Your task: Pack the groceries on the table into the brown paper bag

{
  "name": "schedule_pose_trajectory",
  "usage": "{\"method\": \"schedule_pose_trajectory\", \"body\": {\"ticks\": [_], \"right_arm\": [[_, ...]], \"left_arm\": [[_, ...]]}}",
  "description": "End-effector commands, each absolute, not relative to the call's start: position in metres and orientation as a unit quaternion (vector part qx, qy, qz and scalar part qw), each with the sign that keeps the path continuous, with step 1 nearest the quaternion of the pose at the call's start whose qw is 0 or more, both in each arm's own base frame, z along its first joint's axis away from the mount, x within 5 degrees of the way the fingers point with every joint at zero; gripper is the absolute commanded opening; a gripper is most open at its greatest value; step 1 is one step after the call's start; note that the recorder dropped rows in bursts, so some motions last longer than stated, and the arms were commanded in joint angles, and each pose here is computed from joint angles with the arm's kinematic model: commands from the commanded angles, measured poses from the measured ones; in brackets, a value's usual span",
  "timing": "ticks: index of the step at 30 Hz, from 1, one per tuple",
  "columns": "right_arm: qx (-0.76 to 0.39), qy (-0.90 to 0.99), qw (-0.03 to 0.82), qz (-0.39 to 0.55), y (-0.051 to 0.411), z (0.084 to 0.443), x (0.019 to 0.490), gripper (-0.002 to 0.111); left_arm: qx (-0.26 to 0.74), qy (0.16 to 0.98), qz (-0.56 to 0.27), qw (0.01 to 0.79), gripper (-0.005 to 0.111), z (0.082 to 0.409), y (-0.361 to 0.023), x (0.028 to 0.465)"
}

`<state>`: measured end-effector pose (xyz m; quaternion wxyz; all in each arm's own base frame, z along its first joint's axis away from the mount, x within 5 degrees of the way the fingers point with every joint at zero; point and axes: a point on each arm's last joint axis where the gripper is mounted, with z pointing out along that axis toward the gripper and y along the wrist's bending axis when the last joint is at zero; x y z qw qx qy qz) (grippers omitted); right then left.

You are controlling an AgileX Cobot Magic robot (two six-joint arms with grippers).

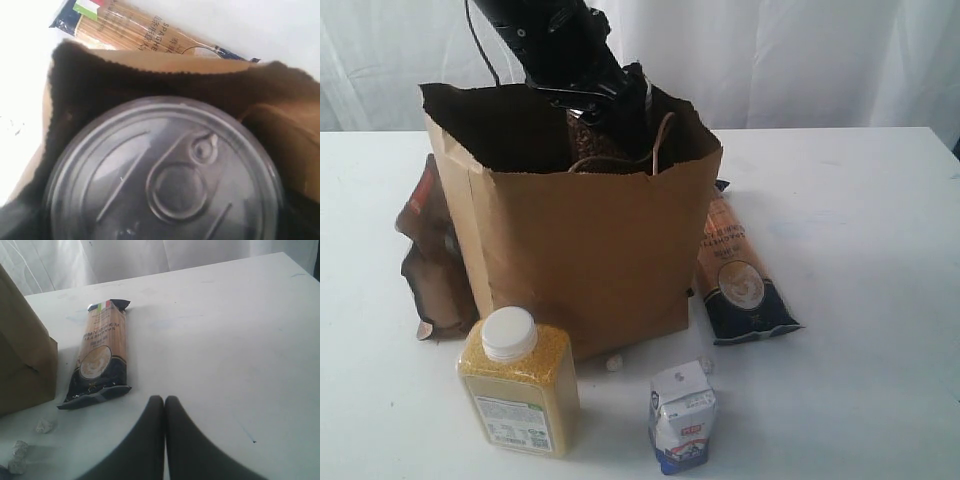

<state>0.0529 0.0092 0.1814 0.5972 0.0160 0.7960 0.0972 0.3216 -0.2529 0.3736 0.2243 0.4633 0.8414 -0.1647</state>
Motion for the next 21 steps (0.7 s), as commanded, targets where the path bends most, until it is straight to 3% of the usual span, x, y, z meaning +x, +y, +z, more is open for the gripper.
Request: {"method": "schedule_pose_trajectory", "body": {"ticks": [1, 8, 16, 21], "right_arm": [[0.019, 0.791, 0.605, 0.095, 0.009, 0.182, 0.053, 0.0], [0.019, 0.791, 0.605, 0.095, 0.009, 0.182, 0.053, 0.0], [0.019, 0.791, 0.605, 0.095, 0.009, 0.182, 0.053, 0.0], [0.019, 0.791, 0.605, 0.095, 0.009, 0.182, 0.053, 0.0]], "left_arm": [[0.46, 0.829, -0.191, 0.255, 0.0, 0.396, -0.253, 0.315], [0.464, 0.822, -0.199, 0.266, 0.0, 0.412, -0.25, 0.309], [0.468, 0.837, -0.189, 0.209, 0.0, 0.38, -0.255, 0.316], [0.477, 0.843, -0.153, 0.197, 0.0, 0.383, -0.245, 0.312]]}}
